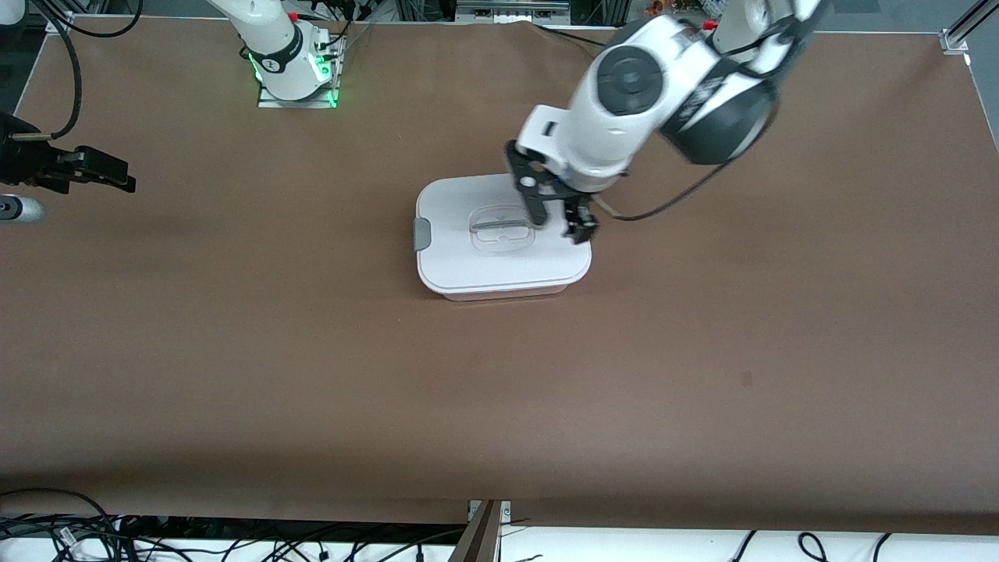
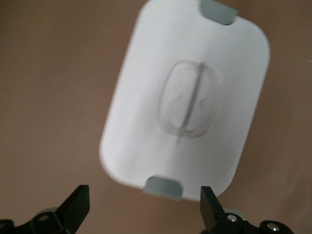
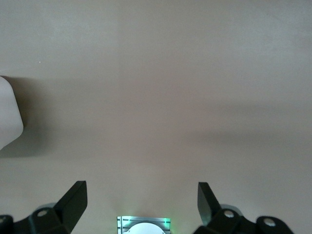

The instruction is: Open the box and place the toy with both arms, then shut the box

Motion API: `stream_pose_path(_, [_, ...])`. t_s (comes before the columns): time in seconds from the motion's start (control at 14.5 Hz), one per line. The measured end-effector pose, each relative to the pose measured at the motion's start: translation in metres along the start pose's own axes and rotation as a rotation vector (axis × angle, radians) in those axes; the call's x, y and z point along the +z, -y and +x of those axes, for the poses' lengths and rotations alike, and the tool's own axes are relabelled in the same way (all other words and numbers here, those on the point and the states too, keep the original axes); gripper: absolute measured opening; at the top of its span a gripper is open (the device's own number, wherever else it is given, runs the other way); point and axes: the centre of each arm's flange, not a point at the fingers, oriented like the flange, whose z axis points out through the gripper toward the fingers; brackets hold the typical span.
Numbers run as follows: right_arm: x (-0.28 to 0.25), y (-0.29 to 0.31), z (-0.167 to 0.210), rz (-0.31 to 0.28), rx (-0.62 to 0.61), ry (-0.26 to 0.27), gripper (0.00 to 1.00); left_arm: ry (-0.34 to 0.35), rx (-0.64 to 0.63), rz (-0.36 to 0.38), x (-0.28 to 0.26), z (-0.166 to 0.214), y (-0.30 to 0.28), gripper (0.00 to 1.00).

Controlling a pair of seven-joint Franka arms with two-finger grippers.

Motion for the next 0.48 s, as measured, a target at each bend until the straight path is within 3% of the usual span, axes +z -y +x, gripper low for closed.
stream_pose_path(0.14, [0.000,0.001,0.000,0.000,-0.001,0.000,1.00,0.011,-0.100,0.045,-0.029,-0.037,0.038,1.00])
stream_pose_path(0.34, [0.000,0.001,0.000,0.000,-0.001,-0.001,1.00,0.147,-0.183,0.142,-0.065,-0.079,0.058,1.00])
stream_pose_path(0.48, [0.000,0.001,0.000,0.000,-0.002,-0.001,1.00,0.198,-0.220,0.189,-0.100,-0.094,0.055,1.00])
